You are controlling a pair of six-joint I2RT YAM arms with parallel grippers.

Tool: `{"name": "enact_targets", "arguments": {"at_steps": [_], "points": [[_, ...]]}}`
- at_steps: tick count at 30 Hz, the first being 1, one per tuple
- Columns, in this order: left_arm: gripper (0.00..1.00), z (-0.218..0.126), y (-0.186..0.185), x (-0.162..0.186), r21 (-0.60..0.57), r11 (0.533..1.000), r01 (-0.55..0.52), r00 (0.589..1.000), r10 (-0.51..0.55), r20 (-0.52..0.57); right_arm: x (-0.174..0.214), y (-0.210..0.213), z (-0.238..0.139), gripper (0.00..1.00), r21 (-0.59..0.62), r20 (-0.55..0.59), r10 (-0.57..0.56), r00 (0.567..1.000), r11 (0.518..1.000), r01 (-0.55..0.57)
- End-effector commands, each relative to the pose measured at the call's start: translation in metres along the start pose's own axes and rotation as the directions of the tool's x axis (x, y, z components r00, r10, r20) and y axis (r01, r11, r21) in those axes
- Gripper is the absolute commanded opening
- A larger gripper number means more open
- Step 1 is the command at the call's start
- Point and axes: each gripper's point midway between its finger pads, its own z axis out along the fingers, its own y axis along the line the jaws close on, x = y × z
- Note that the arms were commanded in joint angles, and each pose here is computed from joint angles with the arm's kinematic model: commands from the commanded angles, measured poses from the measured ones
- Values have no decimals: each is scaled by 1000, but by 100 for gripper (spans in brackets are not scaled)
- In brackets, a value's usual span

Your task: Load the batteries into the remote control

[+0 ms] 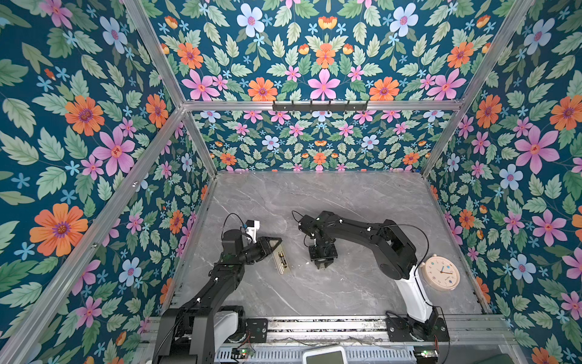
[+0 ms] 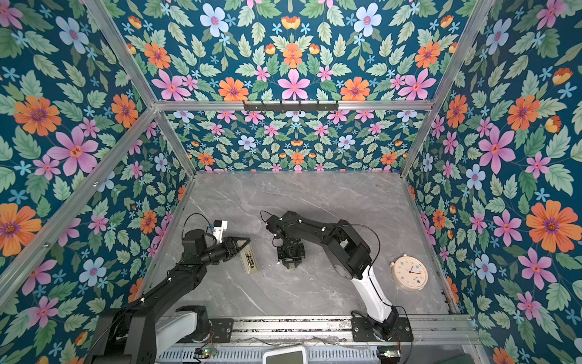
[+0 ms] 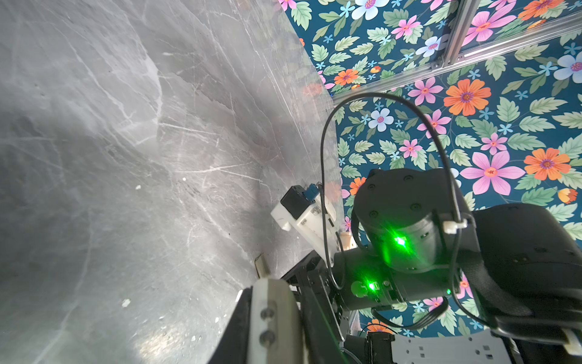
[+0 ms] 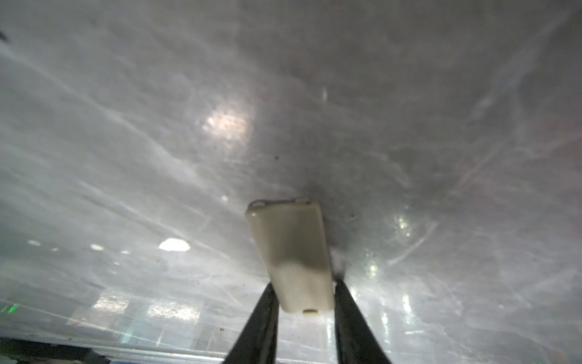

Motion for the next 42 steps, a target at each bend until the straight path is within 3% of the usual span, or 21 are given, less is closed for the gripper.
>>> {"name": "enact_targets", "arguments": {"at_steps": [1,16,25,32,42], "points": [[0,0,-5,-3,18,999,-33,999,33,10,-3,-4,6,31,38,11,-24,1000,999,23],[0,2,-8,-9,36,999,-27,999,27,22,-9,-1,-11,20,65,98,-81,992,995,75],[0,10,-11,-26,54,998,-20,999,17,50,6,12,-78,13,34,266,-180,947,984,178],[0,21,-12,-39,82,996,-30,998,26,49,35,63,-129,12,-57,336,-295,895,942,332],[0,28,-24,-45,154,987,-37,998,29,55,32,112,-144,12,-148,317,-372,872,889,433]]}}
